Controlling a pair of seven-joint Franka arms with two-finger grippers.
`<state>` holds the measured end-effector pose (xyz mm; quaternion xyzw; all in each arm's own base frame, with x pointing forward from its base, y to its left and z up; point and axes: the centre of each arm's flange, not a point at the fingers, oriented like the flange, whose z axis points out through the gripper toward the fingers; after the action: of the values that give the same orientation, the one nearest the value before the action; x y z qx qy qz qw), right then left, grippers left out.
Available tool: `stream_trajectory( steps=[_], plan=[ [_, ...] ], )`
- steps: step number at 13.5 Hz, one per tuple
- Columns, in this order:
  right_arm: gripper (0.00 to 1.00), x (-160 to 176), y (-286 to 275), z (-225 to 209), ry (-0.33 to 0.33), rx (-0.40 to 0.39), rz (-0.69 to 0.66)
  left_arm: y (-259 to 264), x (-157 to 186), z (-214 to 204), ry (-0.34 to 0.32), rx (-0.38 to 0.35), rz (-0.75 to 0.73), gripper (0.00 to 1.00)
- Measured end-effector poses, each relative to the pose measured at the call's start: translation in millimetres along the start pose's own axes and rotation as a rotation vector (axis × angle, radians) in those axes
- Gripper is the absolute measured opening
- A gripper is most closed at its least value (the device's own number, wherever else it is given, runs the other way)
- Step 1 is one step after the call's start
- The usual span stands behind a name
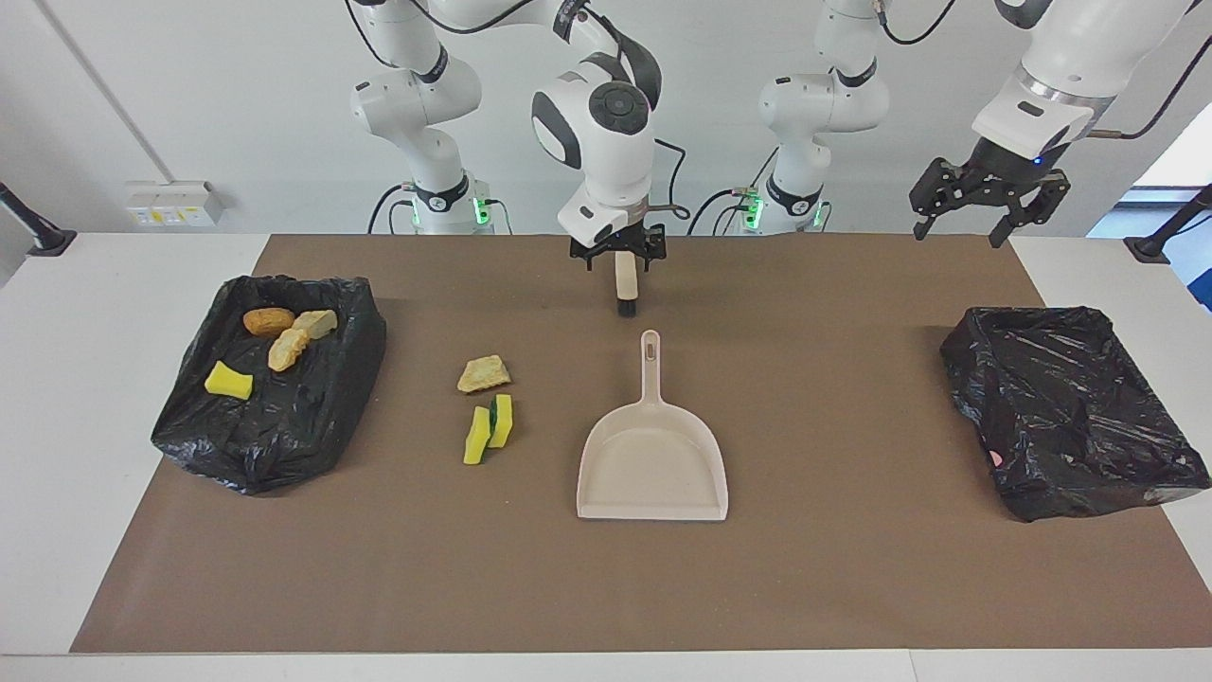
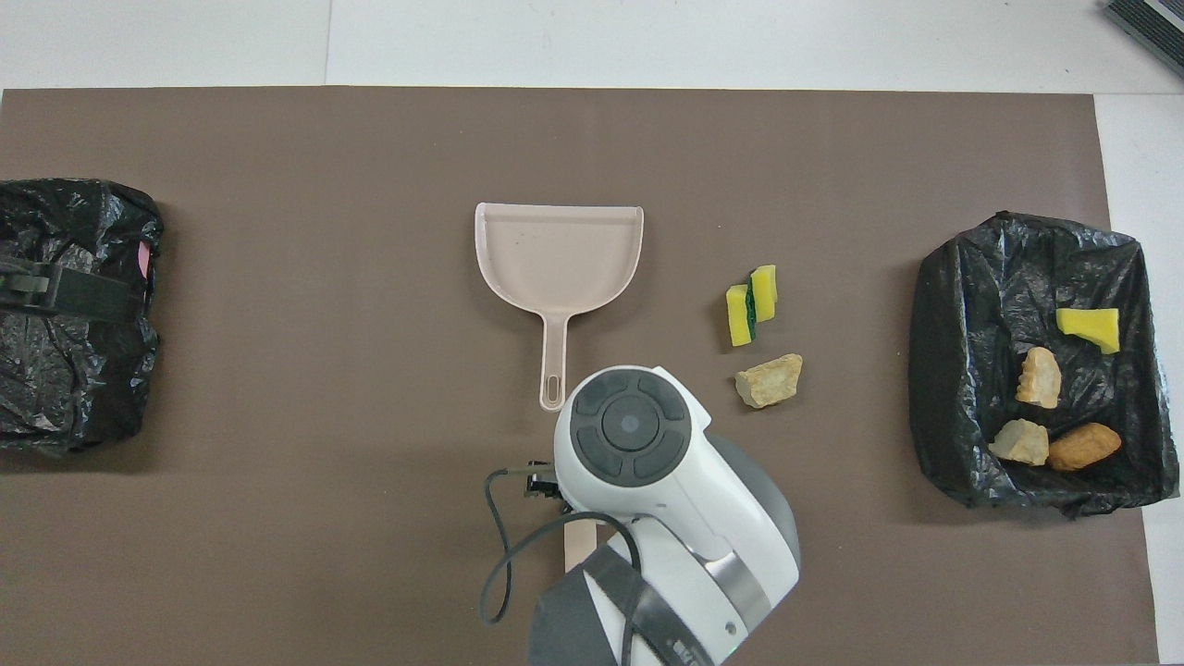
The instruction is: Sweep and dump trash in bin
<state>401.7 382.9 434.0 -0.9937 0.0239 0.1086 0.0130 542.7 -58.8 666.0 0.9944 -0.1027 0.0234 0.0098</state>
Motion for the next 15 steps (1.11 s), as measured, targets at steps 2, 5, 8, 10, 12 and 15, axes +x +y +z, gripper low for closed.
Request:
stream_trajectory(
  steps=[2, 5, 8, 10, 12, 15],
  plan=[
    [1.0, -37, 1, 20, -0.024, 0.013, 0.007, 17, 10, 6, 0.025, 0.0, 0.033, 1.0],
    [1.0, -84, 6, 53, -0.032, 0.018, 0.009, 62, 35, 35, 0.042, -0.014, 0.084, 1.0],
    [1.0, -113, 3, 93, -0.022, 0.005, 0.01, 116, 60, 85, 0.05, -0.045, 0.089, 1.0],
    [1.0, -122, 5, 112, -0.03, 0.021, 0.023, 163, 67, 135, 0.031, -0.072, 0.094, 1.0],
    [1.0, -131, 5, 122, -0.047, 0.027, 0.03, 197, 65, 171, 0.0, -0.075, 0.111, 1.0],
    [1.0, -151, 5, 130, -0.075, 0.029, 0.027, 246, 67, 215, 0.009, -0.033, 0.089, 1.0]
  ],
)
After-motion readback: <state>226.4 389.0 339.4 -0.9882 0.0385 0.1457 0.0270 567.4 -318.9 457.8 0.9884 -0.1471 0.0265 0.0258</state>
